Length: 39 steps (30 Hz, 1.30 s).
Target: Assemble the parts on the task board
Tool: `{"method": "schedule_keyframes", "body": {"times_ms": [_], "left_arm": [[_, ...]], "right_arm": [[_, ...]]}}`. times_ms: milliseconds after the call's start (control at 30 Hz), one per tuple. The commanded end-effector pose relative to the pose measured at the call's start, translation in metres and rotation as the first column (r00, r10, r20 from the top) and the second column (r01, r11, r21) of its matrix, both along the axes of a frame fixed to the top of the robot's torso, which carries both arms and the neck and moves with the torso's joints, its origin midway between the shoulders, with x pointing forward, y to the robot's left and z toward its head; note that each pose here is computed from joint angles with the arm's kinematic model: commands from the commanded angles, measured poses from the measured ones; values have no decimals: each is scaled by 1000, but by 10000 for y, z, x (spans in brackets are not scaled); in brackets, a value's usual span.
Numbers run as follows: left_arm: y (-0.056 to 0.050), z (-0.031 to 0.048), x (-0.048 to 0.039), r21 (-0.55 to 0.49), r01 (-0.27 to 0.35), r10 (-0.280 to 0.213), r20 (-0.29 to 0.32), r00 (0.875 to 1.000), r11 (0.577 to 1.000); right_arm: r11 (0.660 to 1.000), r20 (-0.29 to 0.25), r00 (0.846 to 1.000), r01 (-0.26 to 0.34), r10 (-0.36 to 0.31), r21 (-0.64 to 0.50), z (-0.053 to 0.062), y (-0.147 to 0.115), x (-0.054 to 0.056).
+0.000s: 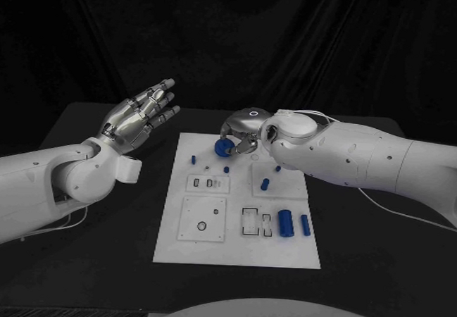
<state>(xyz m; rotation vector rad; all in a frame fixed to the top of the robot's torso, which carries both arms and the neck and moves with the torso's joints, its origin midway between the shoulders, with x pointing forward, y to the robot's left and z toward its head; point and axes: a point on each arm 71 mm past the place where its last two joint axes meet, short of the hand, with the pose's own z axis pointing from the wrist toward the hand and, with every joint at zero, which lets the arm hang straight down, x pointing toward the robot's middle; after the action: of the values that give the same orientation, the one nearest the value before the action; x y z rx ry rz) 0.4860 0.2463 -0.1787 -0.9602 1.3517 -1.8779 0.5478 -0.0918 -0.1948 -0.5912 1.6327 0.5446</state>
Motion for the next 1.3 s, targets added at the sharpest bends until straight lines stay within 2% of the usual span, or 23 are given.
{"method": "schedule_keyframes", "body": {"times_ms": [33, 467, 1300], "left_arm": [[-28, 6, -2, -13, 14, -13, 8, 1000, 1000], [-34, 5, 4, -15, 17, -17, 8, 1000, 1000], [-39, -8, 6, -16, 29, -29, 1, 1000, 999]], "right_arm": [[1000, -10, 1000, -11, 11, -11, -1, 37, 8], [999, -29, 1000, 10, -11, -37, -52, 75, 55], [997, -64, 997, 32, -36, -66, -135, 49, 48]]}}
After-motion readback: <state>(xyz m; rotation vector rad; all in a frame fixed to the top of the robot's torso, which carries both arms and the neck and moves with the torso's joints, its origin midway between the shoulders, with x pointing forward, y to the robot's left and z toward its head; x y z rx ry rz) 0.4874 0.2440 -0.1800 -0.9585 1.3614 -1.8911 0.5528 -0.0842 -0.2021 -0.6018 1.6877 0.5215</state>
